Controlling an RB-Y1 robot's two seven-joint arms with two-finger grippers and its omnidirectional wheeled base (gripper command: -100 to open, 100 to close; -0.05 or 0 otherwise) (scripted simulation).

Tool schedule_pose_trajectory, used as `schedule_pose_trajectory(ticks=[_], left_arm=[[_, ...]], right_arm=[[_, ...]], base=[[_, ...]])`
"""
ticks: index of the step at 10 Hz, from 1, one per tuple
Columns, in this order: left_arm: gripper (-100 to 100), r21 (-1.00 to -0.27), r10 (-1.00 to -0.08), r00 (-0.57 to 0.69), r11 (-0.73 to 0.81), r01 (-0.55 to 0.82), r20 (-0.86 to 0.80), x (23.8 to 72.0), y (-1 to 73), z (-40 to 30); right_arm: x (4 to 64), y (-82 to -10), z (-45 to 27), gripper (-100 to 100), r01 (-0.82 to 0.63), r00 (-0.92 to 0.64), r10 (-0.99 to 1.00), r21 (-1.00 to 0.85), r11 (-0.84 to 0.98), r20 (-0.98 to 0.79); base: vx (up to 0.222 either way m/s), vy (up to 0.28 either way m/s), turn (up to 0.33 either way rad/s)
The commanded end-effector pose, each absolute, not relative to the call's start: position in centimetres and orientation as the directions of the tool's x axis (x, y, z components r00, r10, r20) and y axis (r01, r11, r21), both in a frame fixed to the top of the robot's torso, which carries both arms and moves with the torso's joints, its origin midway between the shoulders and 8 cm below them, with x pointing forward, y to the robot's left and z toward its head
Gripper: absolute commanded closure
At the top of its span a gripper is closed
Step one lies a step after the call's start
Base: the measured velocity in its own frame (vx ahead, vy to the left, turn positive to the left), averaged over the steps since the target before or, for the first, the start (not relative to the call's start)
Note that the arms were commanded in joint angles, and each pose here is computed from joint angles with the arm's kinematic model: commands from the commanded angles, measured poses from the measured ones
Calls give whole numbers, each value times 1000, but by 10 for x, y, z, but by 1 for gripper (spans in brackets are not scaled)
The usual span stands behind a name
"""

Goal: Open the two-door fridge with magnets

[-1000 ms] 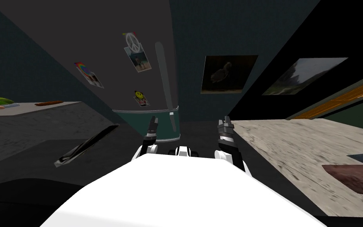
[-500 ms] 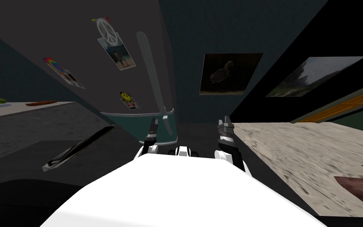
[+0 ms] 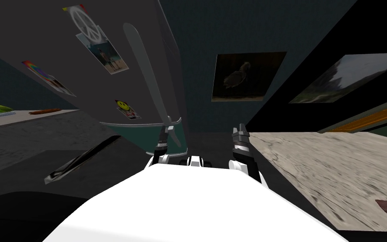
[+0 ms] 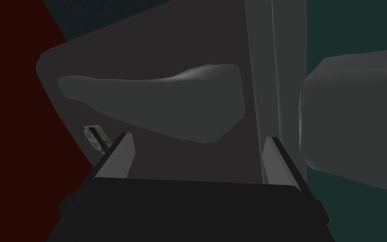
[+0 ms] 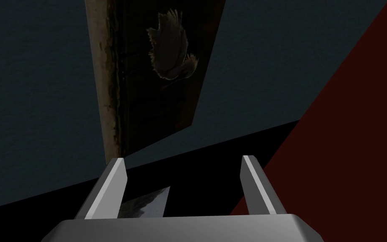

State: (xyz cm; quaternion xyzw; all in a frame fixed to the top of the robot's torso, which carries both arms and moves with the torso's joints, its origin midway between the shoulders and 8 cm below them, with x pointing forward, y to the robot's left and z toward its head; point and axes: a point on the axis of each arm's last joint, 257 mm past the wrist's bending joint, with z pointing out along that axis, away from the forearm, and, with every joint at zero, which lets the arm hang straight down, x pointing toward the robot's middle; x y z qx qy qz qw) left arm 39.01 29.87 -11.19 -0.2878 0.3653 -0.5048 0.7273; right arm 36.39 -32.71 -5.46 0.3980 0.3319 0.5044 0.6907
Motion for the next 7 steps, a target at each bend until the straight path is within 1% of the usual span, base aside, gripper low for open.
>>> schedule_pose_trajectory(ticks=[1, 4, 5, 7], left_arm=[[-100, -788, -943, 225, 328, 522, -244, 395, 302, -99], [-100, -786, -943, 225, 329, 523, -245, 396, 303, -95], [100, -788, -944, 224, 327, 522, -243, 394, 301, -104], [100, -789, -945, 223, 324, 522, -241, 391, 299, -113]], right_arm=[[364, -327, -55, 0, -433, 271, 961, 885, 174, -57], [364, -327, -55, 0, -433, 271, 961, 885, 174, -57], [364, -327, -55, 0, -433, 271, 961, 885, 174, -57], [364, -327, -54, 0, -433, 271, 961, 884, 174, -57]], base=[[42, -6, 1], [29, -7, 5], [-37, 8, -8], [-53, 16, -6]])
